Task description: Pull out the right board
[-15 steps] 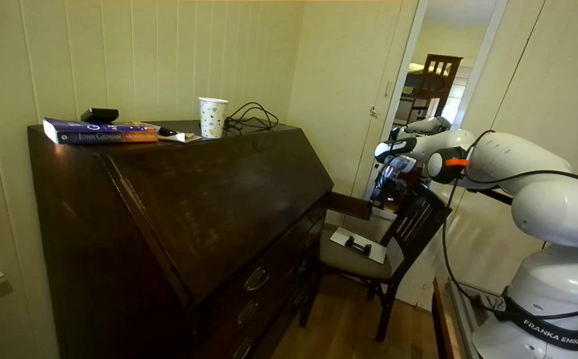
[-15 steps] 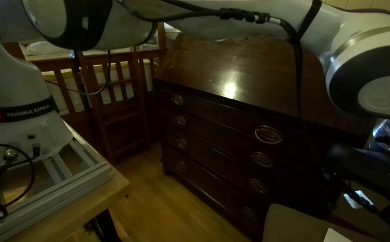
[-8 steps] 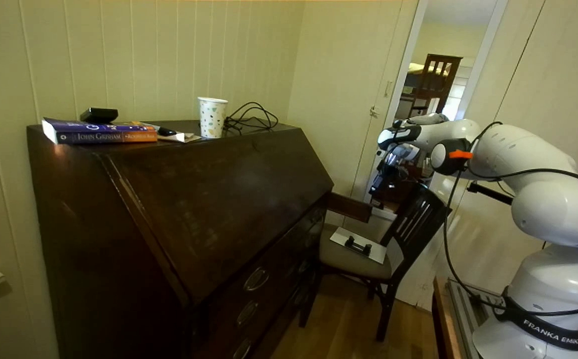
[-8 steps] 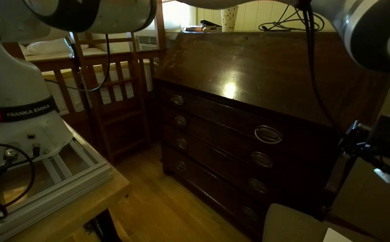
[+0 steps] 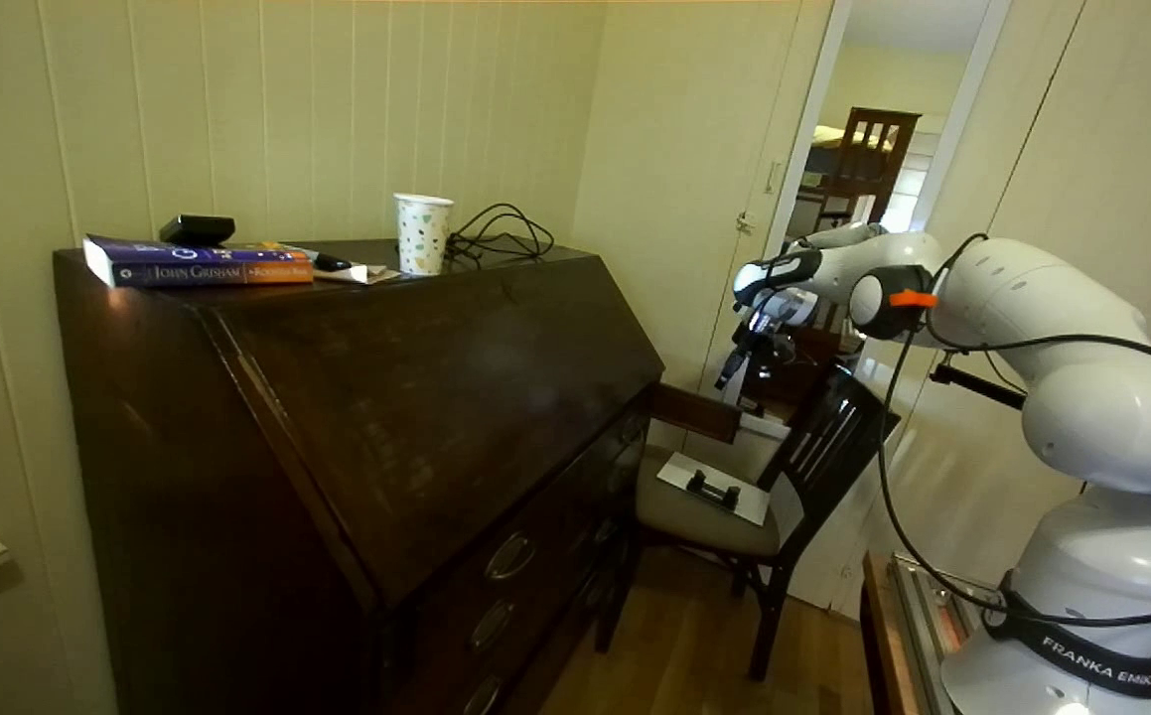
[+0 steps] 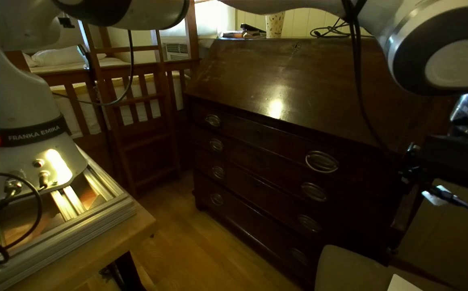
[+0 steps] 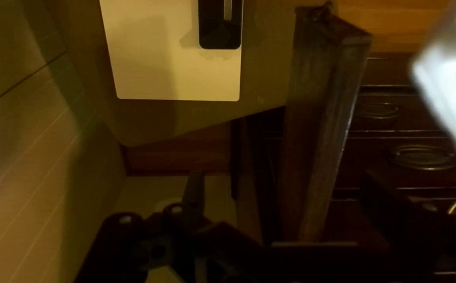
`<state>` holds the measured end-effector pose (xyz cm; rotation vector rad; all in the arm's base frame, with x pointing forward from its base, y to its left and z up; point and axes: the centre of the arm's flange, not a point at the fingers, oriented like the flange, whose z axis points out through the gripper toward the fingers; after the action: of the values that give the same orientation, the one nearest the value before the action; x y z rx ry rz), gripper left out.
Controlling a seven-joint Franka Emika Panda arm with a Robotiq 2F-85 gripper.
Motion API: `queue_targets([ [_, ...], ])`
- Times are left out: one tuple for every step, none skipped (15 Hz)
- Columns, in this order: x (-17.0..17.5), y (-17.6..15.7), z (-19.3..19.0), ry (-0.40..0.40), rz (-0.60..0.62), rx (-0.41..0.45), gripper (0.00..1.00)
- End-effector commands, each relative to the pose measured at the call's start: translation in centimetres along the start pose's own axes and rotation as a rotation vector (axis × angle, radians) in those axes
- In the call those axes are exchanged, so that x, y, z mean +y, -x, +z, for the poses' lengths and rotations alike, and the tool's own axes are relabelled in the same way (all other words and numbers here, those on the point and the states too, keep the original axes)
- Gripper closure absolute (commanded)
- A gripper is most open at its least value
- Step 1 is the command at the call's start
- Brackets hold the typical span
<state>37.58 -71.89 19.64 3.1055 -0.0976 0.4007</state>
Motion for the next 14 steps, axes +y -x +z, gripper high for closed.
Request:
queue_targets([
  [-6.4, 0.2, 0.5, 0.024, 0.076, 0.057, 0.0],
  [-6.9, -0.3, 0.5, 0.038, 0.075, 0.082, 0.0],
  [-1.8, -1.9, 2.5, 0.035, 0.047, 0.043, 0.0],
  [-2.3, -2.4, 2.8, 0.043, 0.05, 0.055, 0.0],
  [-2.7, -2.7, 2.8, 0.045, 0.051, 0.06, 0.0],
  [-2.8, -2.8, 2.6, 0.043, 0.052, 0.06, 0.0],
  [-2.3, -3.0, 3.1, 0.055, 0.035, 0.041, 0.0],
  [-2.0, -3.2, 3.6, 0.057, 0.012, 0.013, 0.0],
  [-1.8, -3.5, 4.3, 0.066, -0.016, -0.026, 0.0],
  [-1.8, -3.7, 4.9, 0.064, -0.032, -0.055, 0.0],
  [-1.9, -4.0, 5.5, 0.062, -0.051, -0.075, 0.0],
  [-2.2, -4.2, 6.0, 0.063, -0.065, -0.083, 0.0],
  [-2.5, -4.5, 6.5, 0.065, -0.078, -0.084, 0.0],
  [-2.7, -5.1, 6.7, 0.078, -0.076, -0.076, 0.0],
])
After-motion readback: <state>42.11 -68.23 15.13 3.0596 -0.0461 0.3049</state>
